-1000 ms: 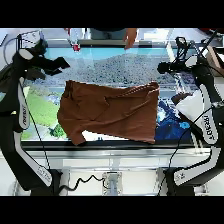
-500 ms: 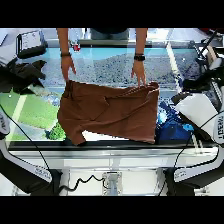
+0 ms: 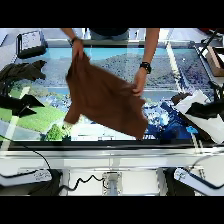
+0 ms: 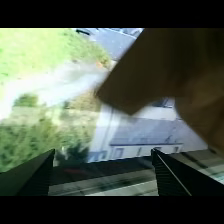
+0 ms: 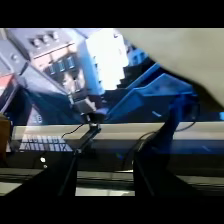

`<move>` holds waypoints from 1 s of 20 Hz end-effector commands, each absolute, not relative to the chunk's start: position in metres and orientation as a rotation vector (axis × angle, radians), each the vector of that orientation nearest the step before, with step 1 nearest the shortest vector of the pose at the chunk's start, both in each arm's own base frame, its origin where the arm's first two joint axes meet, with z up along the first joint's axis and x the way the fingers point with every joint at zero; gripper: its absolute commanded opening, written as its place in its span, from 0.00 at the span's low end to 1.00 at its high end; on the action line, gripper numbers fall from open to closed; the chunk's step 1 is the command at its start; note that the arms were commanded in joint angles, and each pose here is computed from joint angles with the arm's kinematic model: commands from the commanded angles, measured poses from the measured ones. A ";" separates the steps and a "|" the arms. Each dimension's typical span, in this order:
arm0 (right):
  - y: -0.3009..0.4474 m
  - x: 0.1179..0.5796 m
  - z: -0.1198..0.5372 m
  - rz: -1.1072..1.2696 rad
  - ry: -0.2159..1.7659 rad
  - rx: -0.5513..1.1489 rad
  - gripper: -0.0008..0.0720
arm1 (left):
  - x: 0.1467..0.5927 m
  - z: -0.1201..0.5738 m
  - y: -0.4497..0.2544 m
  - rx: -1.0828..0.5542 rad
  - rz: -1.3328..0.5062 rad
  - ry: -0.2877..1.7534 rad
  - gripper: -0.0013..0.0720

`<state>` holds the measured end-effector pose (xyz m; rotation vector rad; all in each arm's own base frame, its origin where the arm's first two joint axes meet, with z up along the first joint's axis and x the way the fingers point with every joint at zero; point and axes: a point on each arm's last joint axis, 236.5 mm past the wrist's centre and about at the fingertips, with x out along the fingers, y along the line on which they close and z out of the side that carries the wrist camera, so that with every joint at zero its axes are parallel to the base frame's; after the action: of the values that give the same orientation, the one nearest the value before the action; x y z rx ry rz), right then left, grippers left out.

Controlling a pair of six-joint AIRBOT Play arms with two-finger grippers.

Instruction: Fold the shirts.

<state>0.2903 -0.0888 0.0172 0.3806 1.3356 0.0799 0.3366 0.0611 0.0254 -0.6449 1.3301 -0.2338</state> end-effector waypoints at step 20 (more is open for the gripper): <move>0.127 0.226 0.248 0.780 0.333 0.722 0.52 | 0.247 0.247 -0.111 -0.715 -0.650 0.484 0.97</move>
<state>0.2347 0.1175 0.2296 0.6964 0.3812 0.7115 0.2536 -0.0988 0.2332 -0.6888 0.5104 -0.5801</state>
